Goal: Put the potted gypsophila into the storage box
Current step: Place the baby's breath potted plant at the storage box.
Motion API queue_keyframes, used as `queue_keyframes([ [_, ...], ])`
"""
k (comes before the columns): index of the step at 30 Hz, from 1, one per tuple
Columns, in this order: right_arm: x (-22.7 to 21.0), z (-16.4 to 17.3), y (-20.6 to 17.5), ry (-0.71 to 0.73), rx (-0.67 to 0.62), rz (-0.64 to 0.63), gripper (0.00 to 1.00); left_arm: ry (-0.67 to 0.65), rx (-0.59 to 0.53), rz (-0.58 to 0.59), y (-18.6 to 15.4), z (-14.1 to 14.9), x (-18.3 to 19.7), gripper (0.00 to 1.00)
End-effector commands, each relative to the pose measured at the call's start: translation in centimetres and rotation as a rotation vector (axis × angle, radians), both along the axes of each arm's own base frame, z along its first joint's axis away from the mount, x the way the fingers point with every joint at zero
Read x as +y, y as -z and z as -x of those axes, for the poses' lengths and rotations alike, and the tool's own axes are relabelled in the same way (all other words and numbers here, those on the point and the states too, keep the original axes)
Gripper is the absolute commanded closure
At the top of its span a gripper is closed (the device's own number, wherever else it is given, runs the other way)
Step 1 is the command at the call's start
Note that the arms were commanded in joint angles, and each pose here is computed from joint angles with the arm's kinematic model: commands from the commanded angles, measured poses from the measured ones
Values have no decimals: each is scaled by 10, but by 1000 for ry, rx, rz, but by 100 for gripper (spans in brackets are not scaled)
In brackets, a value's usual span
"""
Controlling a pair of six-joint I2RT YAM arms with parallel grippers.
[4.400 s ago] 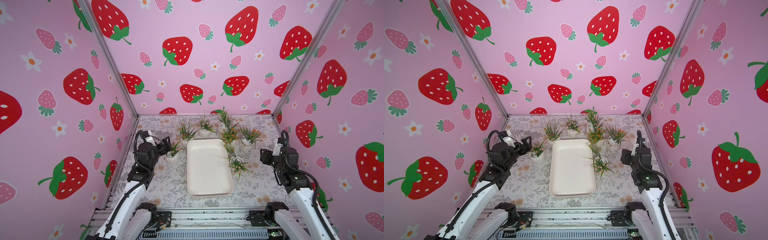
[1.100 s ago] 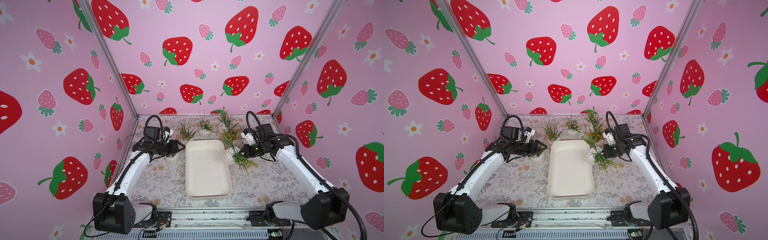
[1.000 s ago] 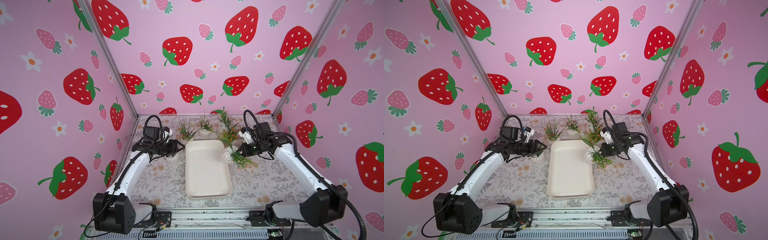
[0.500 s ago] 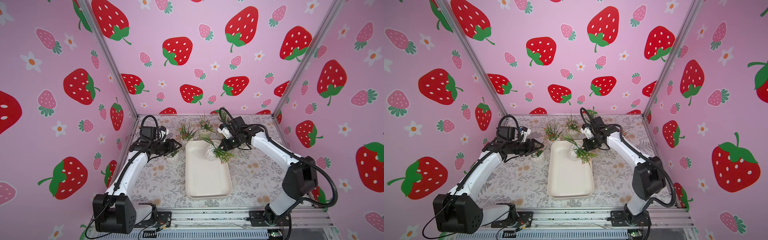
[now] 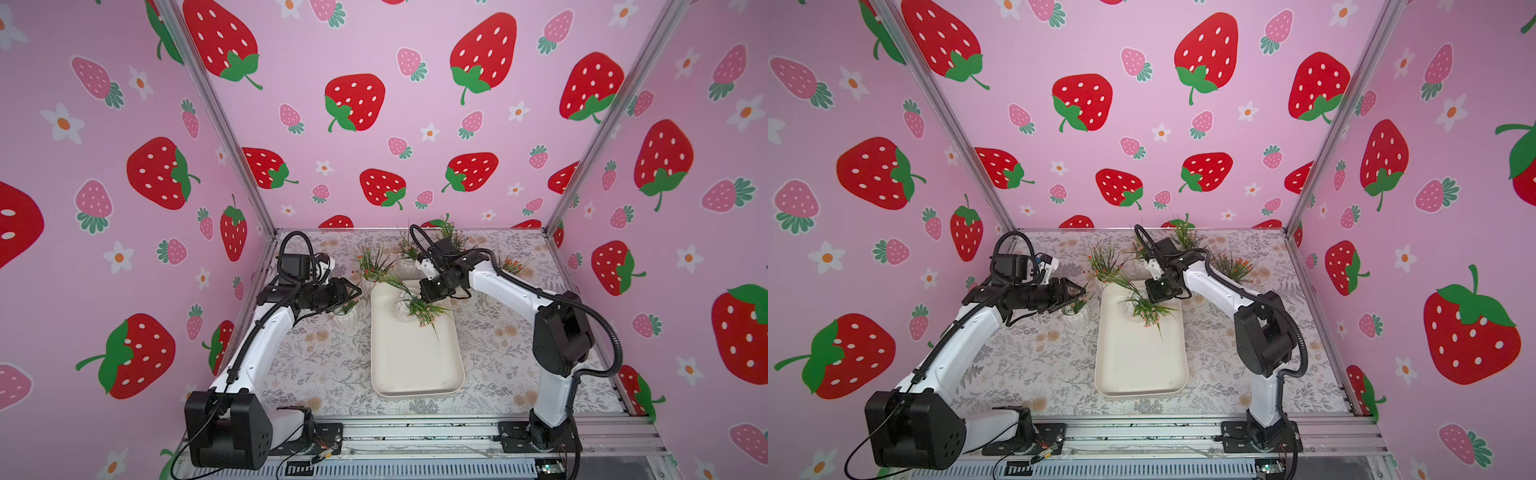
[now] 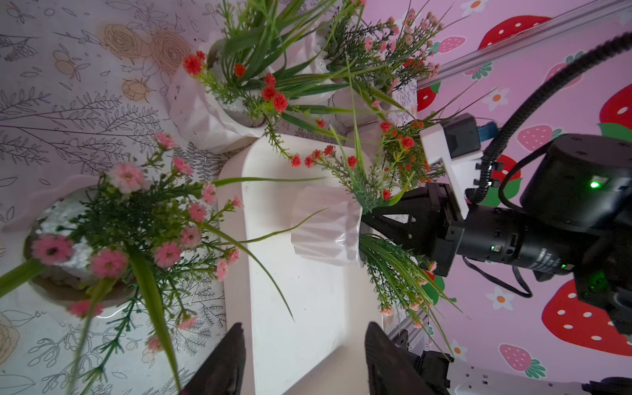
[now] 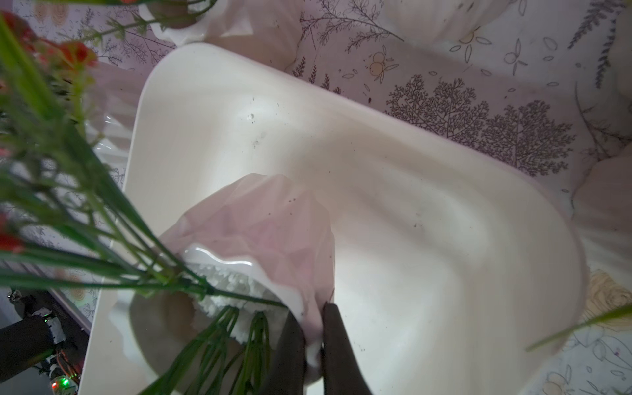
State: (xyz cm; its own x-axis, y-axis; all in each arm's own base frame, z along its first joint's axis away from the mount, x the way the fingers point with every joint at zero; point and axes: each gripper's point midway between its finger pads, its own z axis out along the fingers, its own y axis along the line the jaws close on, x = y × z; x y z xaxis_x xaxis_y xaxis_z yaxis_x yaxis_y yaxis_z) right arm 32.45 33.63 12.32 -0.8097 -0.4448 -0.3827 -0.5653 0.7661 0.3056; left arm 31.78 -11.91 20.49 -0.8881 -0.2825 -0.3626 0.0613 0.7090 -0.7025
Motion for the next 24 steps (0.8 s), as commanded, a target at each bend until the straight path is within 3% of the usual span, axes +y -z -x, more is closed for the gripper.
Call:
queue_keyframes([
  [1, 22, -12, -22, 13, -60, -69, 96, 5, -17, 14, -5, 2, 0, 42],
  [20, 51, -36, 1, 65, -41, -97, 93, -8, -18, 19, -5, 2, 3, 43],
  [24, 53, -37, 3, 71, -32, -99, 87, -9, -18, 21, -5, 2, 4, 43],
])
